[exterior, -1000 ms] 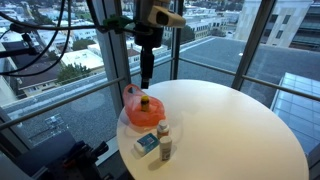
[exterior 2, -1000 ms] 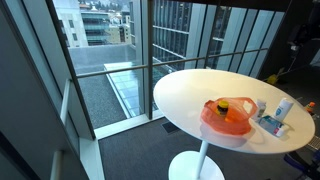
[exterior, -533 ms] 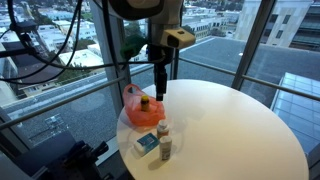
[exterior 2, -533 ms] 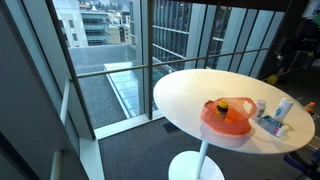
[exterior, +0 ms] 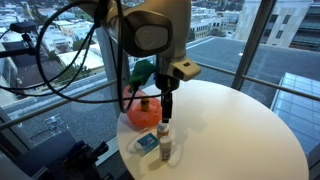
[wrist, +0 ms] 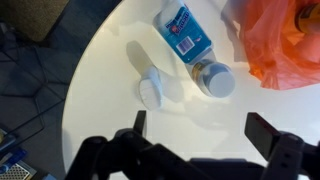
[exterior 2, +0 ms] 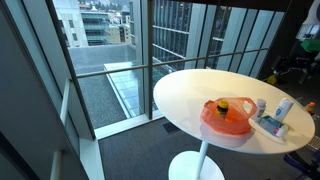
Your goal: Put the white bottle in the orange plastic bag.
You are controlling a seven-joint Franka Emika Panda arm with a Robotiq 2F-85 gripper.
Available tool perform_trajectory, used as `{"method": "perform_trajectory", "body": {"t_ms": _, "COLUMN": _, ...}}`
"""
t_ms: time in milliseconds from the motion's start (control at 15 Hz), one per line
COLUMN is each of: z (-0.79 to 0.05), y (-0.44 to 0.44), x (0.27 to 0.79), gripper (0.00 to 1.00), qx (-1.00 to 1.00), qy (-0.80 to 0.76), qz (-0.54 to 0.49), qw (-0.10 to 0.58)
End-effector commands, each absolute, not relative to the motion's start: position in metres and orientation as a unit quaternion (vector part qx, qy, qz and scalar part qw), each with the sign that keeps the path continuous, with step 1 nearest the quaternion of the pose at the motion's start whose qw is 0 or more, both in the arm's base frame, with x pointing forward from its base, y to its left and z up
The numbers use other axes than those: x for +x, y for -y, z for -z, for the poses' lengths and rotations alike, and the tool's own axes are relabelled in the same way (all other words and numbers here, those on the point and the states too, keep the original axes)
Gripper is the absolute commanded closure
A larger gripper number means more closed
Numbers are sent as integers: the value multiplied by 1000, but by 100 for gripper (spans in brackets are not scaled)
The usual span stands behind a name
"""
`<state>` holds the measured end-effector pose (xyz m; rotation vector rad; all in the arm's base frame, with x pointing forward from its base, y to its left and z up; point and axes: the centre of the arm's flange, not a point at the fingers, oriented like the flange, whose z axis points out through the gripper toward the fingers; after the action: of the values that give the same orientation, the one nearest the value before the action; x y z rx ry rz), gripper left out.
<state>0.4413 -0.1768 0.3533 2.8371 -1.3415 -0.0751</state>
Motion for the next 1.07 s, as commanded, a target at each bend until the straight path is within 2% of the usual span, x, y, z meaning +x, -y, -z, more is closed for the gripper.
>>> {"method": "perform_trajectory", "body": {"t_ms": 0, "z": -326, "y": 190, "x": 436, "gripper": 0, "qx": 905, "qy": 425, "qz": 22, "qw": 13}}
{"method": "perform_trajectory", "body": {"t_ms": 600, "z": -289, "y": 206, "x": 418, "gripper": 0, "qx": 926, "qy": 371, "qz": 29, "qw": 55}}
{"method": "perform_trajectory", "body": {"t_ms": 1000, "z": -263, "y": 201, "x": 416, "gripper": 0, "qx": 933, "qy": 355, "qz": 20, "qw": 59}}
